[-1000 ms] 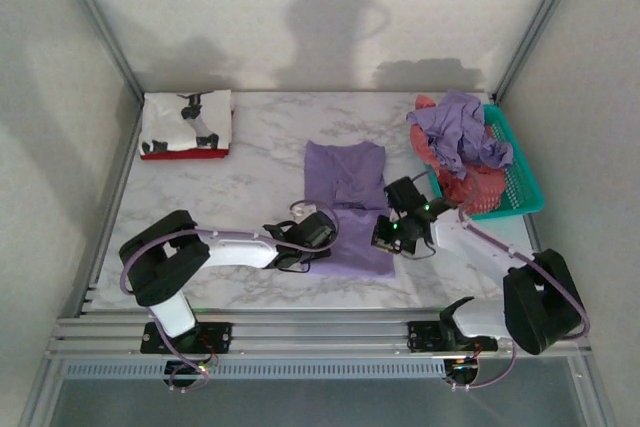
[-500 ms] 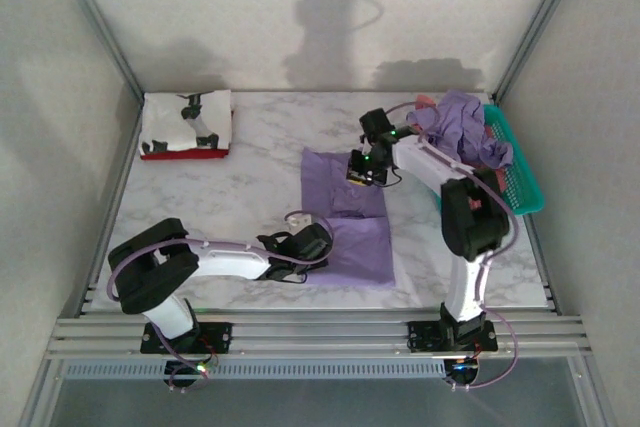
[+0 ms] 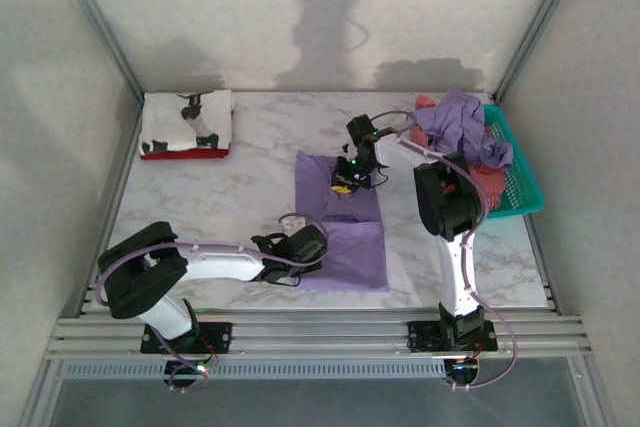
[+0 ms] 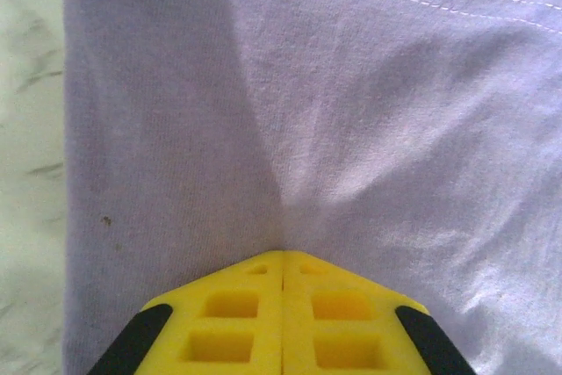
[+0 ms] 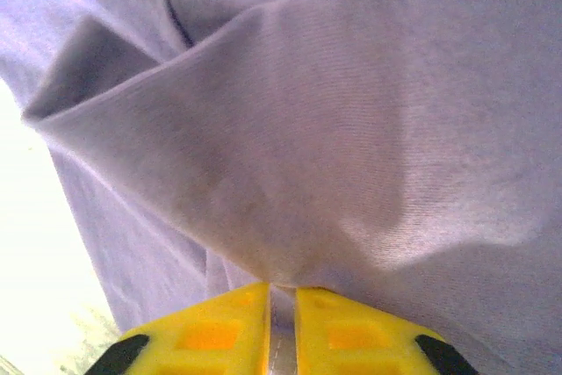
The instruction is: Fold and stack the t-shirts
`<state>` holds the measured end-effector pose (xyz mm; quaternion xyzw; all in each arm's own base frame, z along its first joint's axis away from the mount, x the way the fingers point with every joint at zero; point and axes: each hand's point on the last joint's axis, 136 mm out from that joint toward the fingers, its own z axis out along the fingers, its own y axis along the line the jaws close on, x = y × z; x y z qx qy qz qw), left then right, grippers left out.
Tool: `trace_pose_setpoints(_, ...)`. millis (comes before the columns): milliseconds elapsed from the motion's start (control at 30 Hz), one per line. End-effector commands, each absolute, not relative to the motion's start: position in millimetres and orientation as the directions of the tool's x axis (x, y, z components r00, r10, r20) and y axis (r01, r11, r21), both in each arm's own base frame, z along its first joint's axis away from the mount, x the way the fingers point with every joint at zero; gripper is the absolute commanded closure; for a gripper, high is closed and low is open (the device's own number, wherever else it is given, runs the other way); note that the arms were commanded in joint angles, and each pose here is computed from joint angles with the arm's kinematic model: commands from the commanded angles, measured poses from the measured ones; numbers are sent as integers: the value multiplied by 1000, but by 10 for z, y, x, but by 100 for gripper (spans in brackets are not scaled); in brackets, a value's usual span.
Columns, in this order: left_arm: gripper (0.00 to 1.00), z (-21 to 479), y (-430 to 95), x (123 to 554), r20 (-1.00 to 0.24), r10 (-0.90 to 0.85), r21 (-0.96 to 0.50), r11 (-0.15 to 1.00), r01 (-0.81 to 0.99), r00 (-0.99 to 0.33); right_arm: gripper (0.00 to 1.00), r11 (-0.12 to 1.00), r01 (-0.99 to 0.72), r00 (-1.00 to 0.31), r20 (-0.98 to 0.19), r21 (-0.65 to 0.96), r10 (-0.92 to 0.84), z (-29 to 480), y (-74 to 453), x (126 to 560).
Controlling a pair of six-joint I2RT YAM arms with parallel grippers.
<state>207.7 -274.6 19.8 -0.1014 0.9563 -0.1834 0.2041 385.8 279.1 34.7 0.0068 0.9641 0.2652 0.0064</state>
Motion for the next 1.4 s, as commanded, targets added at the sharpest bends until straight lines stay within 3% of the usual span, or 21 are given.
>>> trace_pose_setpoints(0, 85, 357, -2516, 2046, -387, -253, -308, 942, -135, -887, 78, 839, -53, -995, -98, 541, 0, 861, 2760, 3835)
trace_pose_setpoints(67, 79, 557, -2551, 2092, -409, -254, -325, 938, -121, -877, 73, 846, -71, -987, -159, 528, 17, 1148, 2645, 3780)
trace_pose_setpoints(200, 79, 759, -2570, 2057, -401, -252, -354, 930, -105, -881, 70, 866, -67, -979, -202, 496, 40, 1460, 2368, 3440)
trace_pose_setpoints(367, 100, 712, -2575, 1878, -334, -245, -406, 909, -96, -910, 80, 843, 16, -986, -131, 538, 102, 1347, 2084, 2696)
trace_pose_setpoints(500, 100, 576, -2632, 1722, -283, -216, -426, 901, -79, -934, 88, 815, 91, -987, -58, 572, 151, 1105, 1884, 2117)
trace_pose_setpoints(667, 100, 303, -2565, 1548, -219, -202, -393, 914, -103, -955, 91, 793, 161, -973, -41, 587, 228, 994, 1658, 1694)
trace_pose_setpoints(900, 100, -66, -2443, 1424, -181, -187, -359, 927, -112, -966, 91, 785, 203, -968, -2, 585, 253, 843, 1561, 1468)
trace_pose_setpoints(1133, 100, 393, -2640, 1595, -257, -154, -372, 927, -49, -954, 92, 782, 215, -969, 28, 585, 245, 791, 1589, 1447)
trace_pose_setpoints(1367, 100, 344, -2703, 1410, -209, -127, -362, 931, -44, -970, 93, 780, 239, -966, 60, 578, 252, 662, 1589, 1412)
